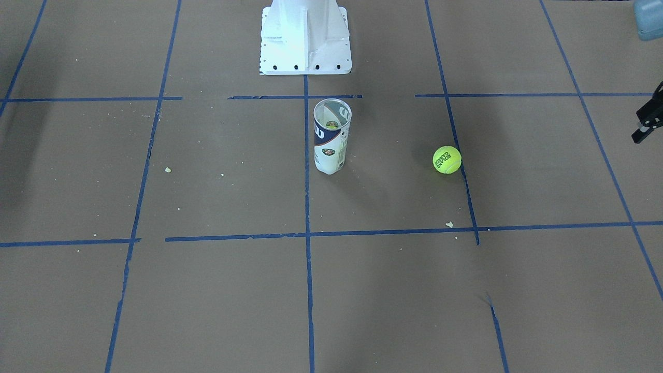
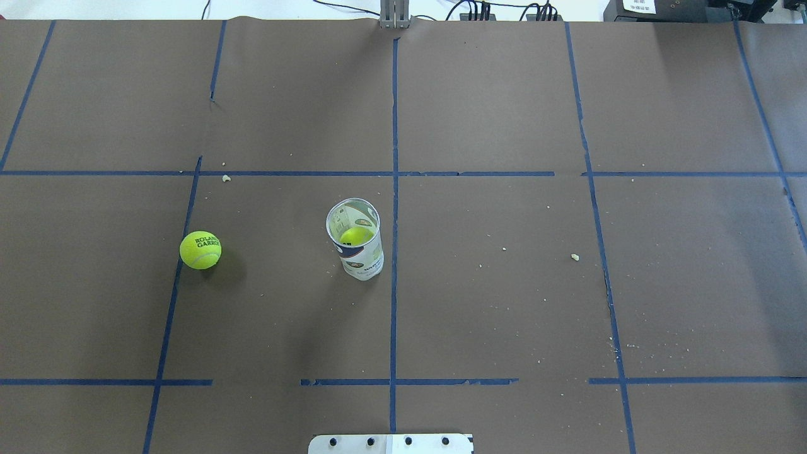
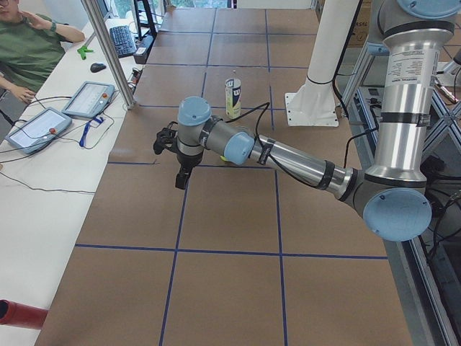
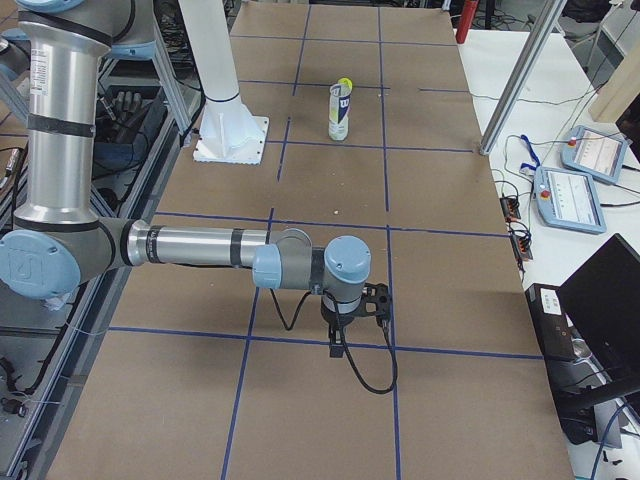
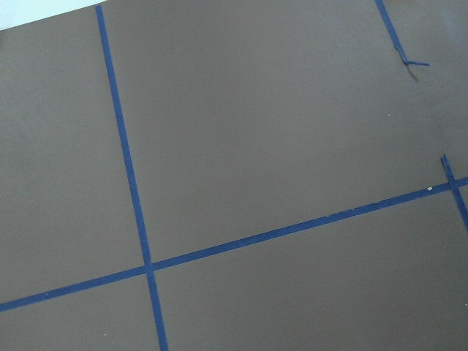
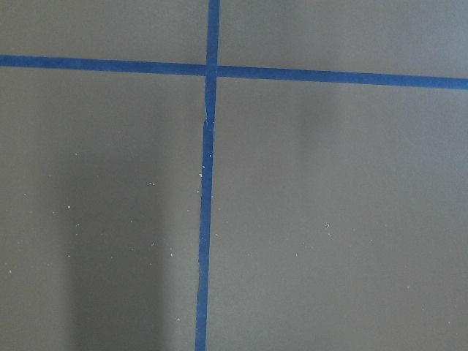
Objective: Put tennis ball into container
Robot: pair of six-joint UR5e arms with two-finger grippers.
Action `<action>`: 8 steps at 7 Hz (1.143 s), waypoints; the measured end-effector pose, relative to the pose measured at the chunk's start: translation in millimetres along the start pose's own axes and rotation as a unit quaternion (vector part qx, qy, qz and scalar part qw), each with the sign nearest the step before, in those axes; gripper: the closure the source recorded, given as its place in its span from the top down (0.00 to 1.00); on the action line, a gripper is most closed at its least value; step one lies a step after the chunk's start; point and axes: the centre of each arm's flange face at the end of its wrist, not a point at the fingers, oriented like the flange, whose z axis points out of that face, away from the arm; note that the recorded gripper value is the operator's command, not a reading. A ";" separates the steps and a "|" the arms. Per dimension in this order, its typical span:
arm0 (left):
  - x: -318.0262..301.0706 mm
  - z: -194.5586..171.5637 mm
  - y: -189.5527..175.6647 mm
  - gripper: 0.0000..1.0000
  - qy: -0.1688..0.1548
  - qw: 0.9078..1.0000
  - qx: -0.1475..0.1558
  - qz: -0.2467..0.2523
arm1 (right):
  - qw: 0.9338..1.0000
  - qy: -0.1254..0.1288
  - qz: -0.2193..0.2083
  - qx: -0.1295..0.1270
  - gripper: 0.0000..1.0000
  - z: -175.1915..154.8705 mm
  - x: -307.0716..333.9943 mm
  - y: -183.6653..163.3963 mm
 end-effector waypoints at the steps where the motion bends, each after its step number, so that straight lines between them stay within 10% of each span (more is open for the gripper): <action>1: 31.2 16.6 -0.7 1.00 0.009 1.000 0.003 -0.019 | 1.000 0.000 0.000 0.000 1.00 0.0 0.0 0.0; 8: 257.0 151.9 46.8 1.00 0.007 0.991 -0.009 -0.131 | 1.000 0.000 0.000 0.000 1.00 0.0 0.0 0.0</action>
